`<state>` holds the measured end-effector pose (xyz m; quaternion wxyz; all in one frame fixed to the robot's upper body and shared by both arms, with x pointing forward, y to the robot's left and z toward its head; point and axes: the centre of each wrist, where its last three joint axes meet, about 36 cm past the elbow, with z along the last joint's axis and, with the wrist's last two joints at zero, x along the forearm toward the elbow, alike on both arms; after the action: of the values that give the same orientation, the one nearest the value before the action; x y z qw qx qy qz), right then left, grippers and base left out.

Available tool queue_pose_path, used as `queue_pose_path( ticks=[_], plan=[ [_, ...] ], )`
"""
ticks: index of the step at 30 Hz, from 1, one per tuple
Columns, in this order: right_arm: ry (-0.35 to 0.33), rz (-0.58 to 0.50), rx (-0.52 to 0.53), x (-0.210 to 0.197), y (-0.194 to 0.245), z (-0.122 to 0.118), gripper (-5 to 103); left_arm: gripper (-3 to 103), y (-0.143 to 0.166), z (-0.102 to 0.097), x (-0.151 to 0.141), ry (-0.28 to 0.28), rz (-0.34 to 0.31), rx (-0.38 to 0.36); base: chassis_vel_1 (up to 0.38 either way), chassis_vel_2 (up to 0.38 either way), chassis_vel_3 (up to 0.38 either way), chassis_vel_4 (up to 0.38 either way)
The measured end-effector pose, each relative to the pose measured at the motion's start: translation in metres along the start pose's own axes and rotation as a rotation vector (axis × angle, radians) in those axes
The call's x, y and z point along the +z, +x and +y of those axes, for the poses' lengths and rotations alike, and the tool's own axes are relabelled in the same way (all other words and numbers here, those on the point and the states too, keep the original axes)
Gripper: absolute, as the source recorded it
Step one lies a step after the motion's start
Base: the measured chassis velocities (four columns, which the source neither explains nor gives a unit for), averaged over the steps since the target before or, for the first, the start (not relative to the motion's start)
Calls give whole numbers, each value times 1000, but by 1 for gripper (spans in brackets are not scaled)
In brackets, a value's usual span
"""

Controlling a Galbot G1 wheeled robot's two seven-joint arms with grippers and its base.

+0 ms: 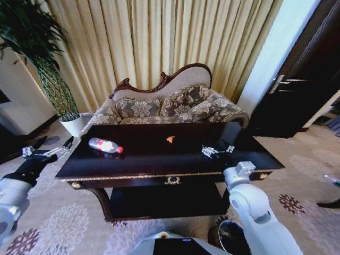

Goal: Move to the front of the table and place the trash on the table into the trash bin.

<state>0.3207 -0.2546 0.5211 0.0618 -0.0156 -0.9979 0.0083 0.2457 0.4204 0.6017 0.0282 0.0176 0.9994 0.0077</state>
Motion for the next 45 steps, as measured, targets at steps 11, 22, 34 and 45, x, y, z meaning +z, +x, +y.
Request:
queue_pose_path(
  ticks=[11, 22, 34, 45],
  plan=[
    [-17, 188, 65, -14, 3, 10, 100, 100, 2, -2, 4, 12, 4, -5, 4, -15, -4, 15],
    [-36, 249, 48, -8, -20, 17, 100, 100, 4, -1, 2, 5, 1, -6, 0, 0, 0, 0],
    [2, 241, 82, 6, -35, 12, 98, 100, 4, -5, -1, 1, -8, 4, 0, 0, 0, 0],
    [19, 228, 92, 12, -36, 11, 61, 100, 5, -6, -4, -8, -13, 5, 0, 0, 0, 0]
  ],
)
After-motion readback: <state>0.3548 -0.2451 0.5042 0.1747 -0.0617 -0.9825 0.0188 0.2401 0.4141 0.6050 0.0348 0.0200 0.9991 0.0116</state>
